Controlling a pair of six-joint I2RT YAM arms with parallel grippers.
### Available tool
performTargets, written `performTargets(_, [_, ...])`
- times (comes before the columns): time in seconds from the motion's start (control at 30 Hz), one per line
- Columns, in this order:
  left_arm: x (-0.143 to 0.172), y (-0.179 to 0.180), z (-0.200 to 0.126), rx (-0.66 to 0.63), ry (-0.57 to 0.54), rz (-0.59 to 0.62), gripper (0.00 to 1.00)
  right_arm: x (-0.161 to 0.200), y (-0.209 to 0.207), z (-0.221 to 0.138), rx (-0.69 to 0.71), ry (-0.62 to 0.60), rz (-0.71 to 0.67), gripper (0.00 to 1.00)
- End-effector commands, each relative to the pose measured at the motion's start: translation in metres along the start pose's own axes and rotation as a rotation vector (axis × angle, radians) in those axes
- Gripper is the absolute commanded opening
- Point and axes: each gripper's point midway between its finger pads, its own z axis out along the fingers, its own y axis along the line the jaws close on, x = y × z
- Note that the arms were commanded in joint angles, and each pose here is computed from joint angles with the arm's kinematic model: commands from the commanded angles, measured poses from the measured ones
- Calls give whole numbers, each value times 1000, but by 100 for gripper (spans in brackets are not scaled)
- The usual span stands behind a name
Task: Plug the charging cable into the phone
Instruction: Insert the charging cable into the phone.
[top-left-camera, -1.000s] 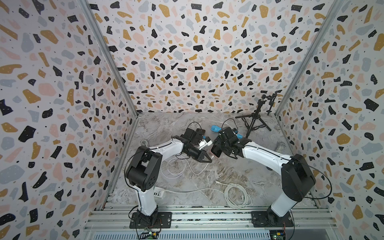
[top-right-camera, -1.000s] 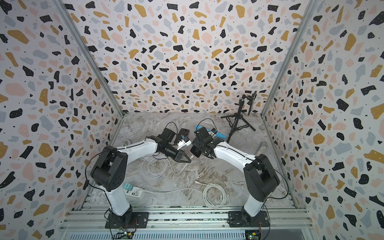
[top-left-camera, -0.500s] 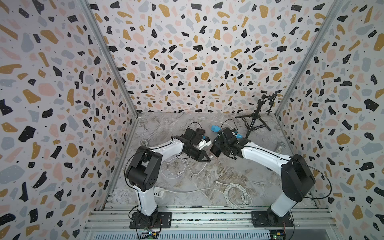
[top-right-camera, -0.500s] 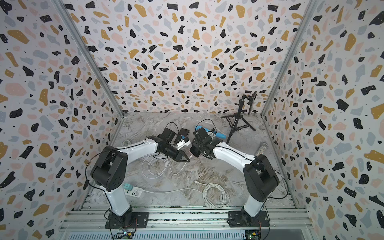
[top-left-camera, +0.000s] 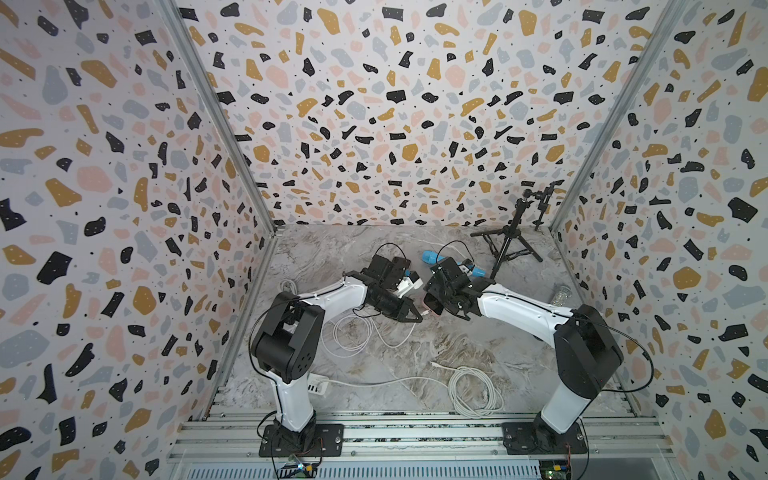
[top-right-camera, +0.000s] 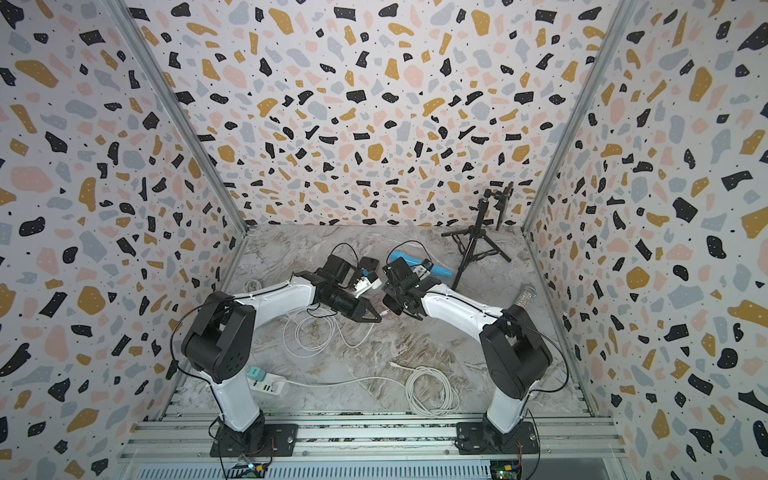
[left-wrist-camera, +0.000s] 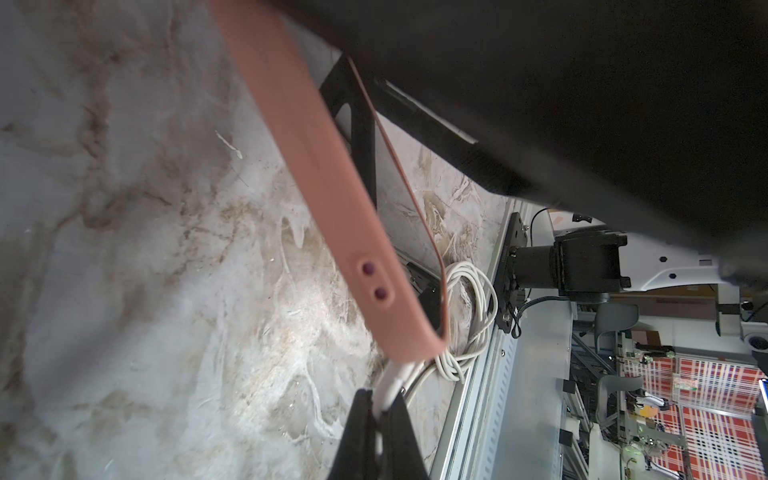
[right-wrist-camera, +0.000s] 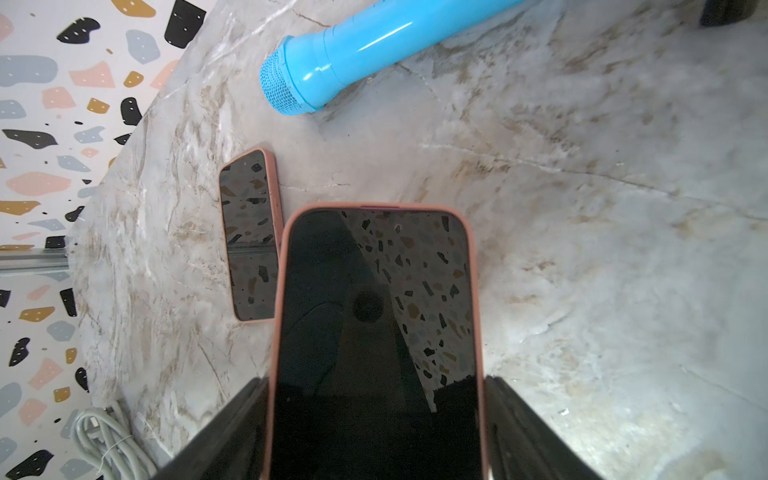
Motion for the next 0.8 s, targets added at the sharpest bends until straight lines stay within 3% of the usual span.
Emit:
performTargets(0.0, [-28, -7, -3, 31, -85, 62, 0, -3, 15, -29, -39, -16, -36, 68])
performTargets(0.3, [-23, 0, 3, 45, -88, -20, 0, -22, 12, -41, -27, -112, -28, 69])
performTargets(0.77, [-27, -2, 4, 75, -134, -62, 0, -29, 15, -44, -33, -138, 7, 69])
